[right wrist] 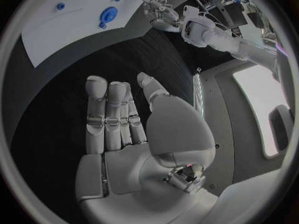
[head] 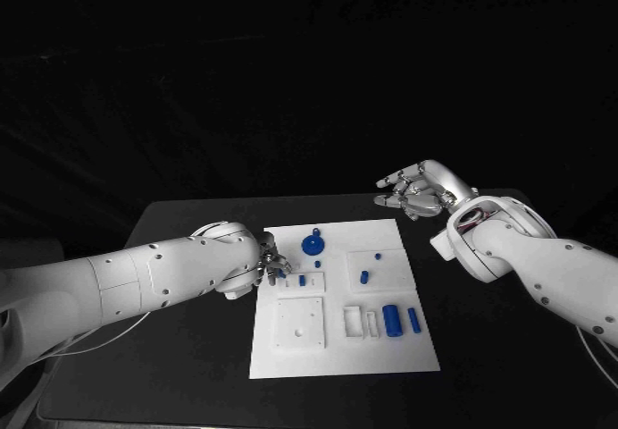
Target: Assemble the parts on the task board
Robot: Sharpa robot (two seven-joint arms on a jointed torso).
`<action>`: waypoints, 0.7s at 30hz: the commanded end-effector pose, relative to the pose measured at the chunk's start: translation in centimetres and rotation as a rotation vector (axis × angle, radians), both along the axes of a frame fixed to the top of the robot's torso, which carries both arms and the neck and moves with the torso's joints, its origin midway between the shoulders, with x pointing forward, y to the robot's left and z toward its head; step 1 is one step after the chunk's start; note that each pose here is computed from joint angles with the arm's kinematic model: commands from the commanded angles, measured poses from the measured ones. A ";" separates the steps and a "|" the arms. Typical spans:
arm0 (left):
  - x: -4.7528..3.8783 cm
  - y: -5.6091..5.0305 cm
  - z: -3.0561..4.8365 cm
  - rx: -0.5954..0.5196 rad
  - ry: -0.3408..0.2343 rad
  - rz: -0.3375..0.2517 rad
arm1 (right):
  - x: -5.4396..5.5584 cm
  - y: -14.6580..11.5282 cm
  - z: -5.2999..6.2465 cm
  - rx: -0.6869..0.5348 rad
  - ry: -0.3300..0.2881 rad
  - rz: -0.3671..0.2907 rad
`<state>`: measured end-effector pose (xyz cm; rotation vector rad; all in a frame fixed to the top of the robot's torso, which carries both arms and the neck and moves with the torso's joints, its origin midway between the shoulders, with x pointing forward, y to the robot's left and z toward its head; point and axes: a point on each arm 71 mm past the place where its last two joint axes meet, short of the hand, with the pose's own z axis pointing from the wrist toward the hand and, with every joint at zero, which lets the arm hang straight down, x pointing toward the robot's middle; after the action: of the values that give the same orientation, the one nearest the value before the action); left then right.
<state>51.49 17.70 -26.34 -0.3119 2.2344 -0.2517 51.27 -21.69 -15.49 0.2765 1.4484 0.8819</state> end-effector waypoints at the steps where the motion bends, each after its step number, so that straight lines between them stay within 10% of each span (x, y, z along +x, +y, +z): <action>1: 0.06 -0.4 0.11 0.007 -0.061 -0.006 | 0.0 0.1 0.1 0.004 -0.006 0.004; 21: -0.81 -0.7 -1.41 0.012 -0.077 -0.025 | 0.0 0.2 0.0 0.002 0.000 0.009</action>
<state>50.66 17.35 -27.90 -0.2783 2.1893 -0.2413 51.32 -21.63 -15.49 0.2788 1.4483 0.8838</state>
